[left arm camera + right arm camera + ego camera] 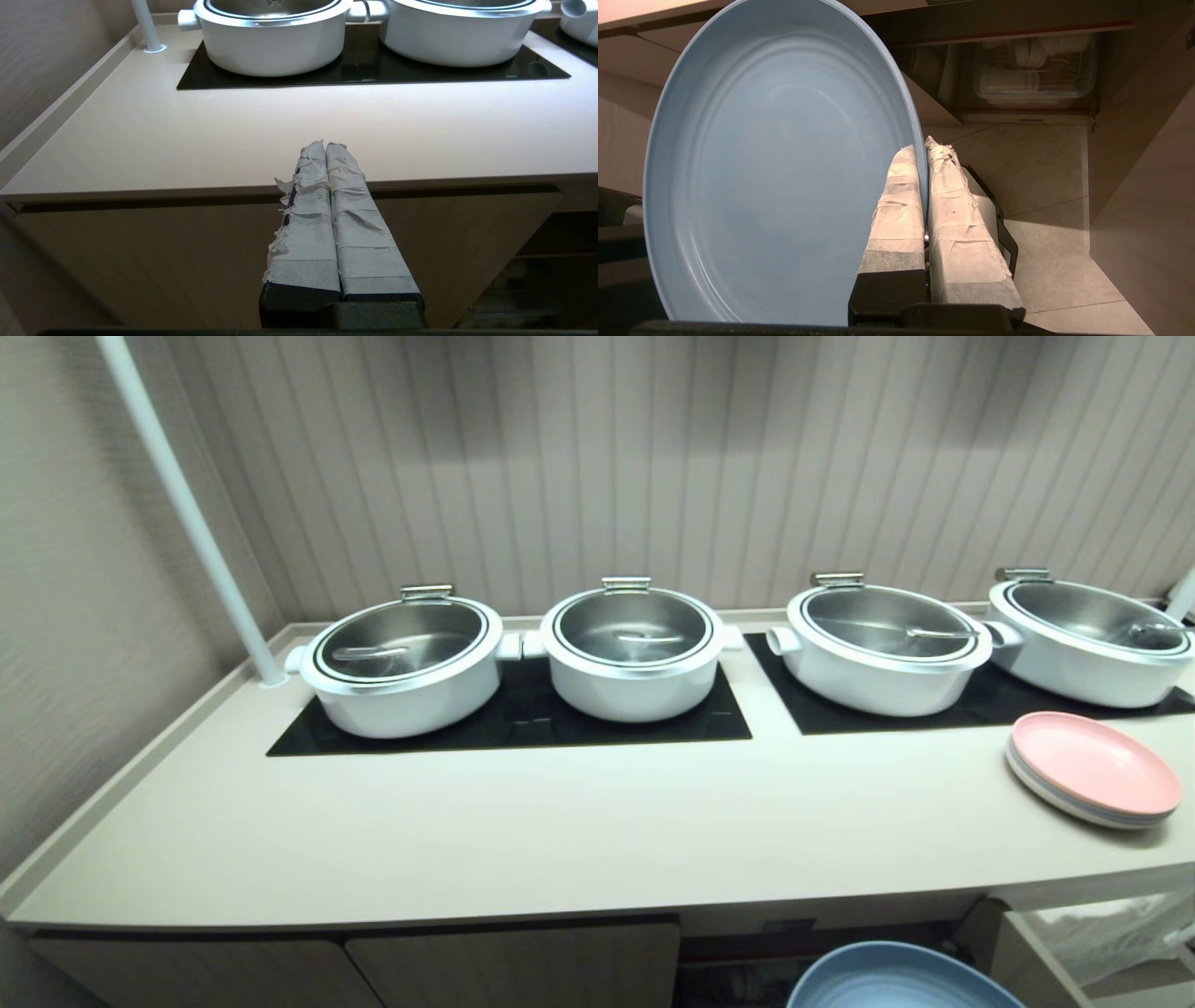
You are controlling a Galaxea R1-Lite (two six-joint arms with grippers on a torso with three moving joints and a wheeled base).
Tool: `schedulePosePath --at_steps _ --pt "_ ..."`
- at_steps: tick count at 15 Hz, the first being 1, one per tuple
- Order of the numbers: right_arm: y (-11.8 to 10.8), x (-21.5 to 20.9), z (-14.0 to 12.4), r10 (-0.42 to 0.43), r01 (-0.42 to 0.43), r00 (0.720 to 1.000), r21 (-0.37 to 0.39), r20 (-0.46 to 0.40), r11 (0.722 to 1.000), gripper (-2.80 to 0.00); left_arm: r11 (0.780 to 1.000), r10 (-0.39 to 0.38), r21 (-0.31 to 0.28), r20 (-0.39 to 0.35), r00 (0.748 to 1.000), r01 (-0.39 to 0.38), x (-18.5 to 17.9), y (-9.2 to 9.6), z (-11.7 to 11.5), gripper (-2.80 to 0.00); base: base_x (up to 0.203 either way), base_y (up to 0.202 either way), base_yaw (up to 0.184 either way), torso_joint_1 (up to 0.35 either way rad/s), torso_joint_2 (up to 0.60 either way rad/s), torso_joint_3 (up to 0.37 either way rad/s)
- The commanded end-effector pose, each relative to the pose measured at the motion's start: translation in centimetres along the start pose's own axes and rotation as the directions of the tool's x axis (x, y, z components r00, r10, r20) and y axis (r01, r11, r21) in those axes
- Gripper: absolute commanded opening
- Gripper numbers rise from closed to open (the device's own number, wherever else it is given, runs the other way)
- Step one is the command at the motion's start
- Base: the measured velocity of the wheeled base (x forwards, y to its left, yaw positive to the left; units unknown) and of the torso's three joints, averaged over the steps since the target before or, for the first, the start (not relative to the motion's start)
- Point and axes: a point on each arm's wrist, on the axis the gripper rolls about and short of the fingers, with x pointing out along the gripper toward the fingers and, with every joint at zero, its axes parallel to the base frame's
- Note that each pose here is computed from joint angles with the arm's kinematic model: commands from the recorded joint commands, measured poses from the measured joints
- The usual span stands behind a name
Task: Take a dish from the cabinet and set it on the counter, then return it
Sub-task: Place it on the table
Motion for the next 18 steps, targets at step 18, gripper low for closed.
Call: schedulePosePath --at_steps 18 --pt "-0.1 1.3 4.1 -0.041 0.041 0.999 0.148 -0.001 0.988 -2.8 1.0 0.0 0.0 0.0 1.0 0.0 0.0 0.0 0.0 -2.8 0.0 0.0 0.0 0.0 0.0 0.0"
